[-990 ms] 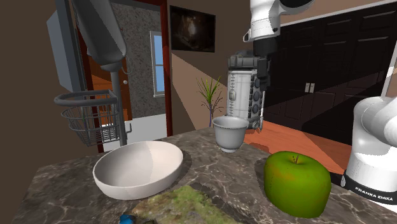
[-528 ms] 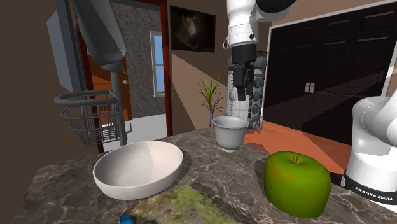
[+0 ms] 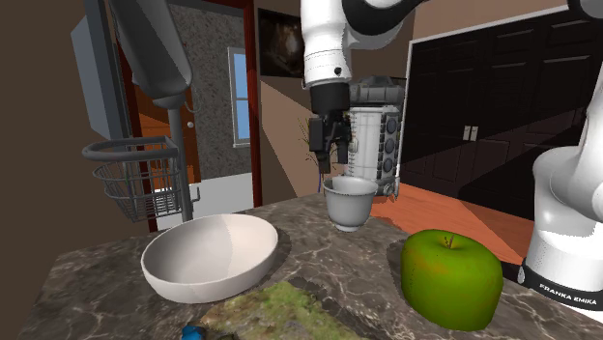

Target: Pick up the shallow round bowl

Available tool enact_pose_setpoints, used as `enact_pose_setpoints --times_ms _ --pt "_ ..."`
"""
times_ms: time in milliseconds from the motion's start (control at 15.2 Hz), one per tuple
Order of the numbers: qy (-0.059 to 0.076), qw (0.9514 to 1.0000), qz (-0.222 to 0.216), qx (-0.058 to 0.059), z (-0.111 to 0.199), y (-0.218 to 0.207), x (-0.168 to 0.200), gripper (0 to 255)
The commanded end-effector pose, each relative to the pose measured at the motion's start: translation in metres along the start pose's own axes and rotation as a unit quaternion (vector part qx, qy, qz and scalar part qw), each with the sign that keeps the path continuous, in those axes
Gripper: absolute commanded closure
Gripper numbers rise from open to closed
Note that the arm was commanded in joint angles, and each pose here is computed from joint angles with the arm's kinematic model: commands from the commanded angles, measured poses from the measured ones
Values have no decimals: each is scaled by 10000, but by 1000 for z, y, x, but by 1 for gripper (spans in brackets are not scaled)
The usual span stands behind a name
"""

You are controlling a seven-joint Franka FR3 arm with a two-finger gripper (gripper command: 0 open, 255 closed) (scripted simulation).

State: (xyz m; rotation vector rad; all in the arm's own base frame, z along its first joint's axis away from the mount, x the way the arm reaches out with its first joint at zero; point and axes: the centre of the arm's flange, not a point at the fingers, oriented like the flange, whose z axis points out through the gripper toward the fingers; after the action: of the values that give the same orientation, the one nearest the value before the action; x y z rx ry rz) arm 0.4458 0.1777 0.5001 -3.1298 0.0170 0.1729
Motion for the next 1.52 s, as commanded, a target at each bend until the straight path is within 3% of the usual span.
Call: enact_pose_setpoints --times_ms 0,726,1386,1452 --pt "-12 10000 11 62 3 -18 17 0" --pt "-73 9993 55 375 28 -127 100 0" --pt "-74 9992 55 378 68 -127 105 0" --pt "-74 9992 56 378 68 -127 105 255"
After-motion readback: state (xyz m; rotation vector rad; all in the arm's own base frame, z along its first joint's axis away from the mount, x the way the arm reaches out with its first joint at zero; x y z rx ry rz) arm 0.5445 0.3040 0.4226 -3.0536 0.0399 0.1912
